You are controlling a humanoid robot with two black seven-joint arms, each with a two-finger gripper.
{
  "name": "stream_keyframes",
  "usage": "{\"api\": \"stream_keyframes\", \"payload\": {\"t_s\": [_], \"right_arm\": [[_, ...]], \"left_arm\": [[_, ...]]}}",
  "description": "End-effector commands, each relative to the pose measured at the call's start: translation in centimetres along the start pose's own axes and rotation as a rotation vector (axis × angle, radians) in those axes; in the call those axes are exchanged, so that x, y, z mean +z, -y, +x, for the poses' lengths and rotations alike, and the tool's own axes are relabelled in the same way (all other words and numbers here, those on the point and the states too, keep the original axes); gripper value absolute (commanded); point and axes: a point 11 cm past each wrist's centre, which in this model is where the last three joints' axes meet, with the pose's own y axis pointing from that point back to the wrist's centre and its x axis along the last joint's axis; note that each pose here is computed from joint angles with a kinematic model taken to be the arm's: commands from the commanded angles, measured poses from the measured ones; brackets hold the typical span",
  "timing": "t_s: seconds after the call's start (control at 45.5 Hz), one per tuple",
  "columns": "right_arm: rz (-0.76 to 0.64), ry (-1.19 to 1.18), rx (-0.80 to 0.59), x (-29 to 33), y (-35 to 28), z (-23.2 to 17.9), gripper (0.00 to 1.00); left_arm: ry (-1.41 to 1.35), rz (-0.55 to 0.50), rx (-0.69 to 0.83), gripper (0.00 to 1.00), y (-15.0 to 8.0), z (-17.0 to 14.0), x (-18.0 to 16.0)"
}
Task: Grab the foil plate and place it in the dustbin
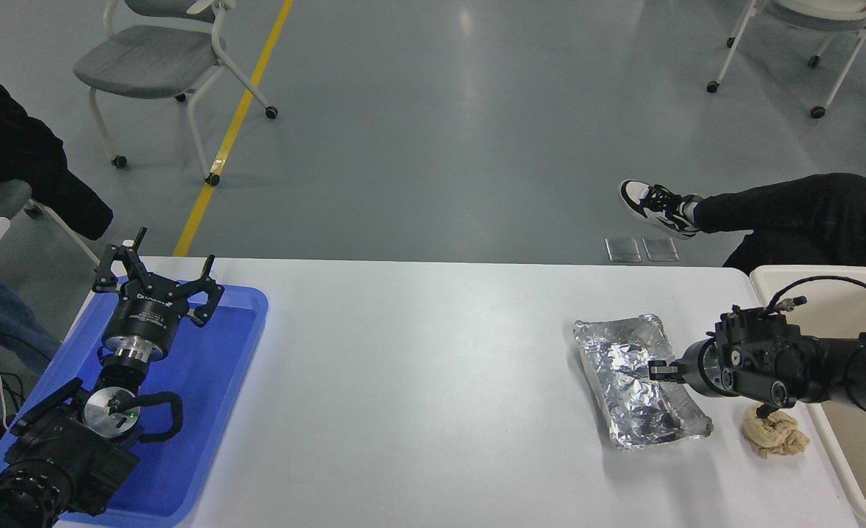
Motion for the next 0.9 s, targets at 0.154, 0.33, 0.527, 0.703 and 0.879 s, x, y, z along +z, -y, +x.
{"api": "stream_keyframes", "payload": {"t_s": [0.154,0.33,0.527,0.703,0.879], "right_arm": [[0.027,0.007,-0.003,0.4,-2.5,1.8,0.0],[-0.001,-0.02,0.017,2.6,-6.7,4.8,0.0],[-0.038,-0.042,0.051,4.9,-14.1,8.2,0.0],[-0.077,-0.081,0.077,5.1,-21.5,11.0,0.0],[-0.086,-0.09,0.103,3.4,-27.3,13.3,0.0]], "left_arm": [[-0.001,0.0,-0.002,1.0,0.1,-0.1,0.0],[-0.001,0.0,-0.002,1.0,0.1,-0.1,0.0],[-0.001,0.0,-0.002,1.0,0.1,-0.1,0.0],[-0.001,0.0,-0.002,1.0,0.1,-0.1,0.0],[0.003,-0.002,0.003,1.0,0.0,0.1,0.1]]}}
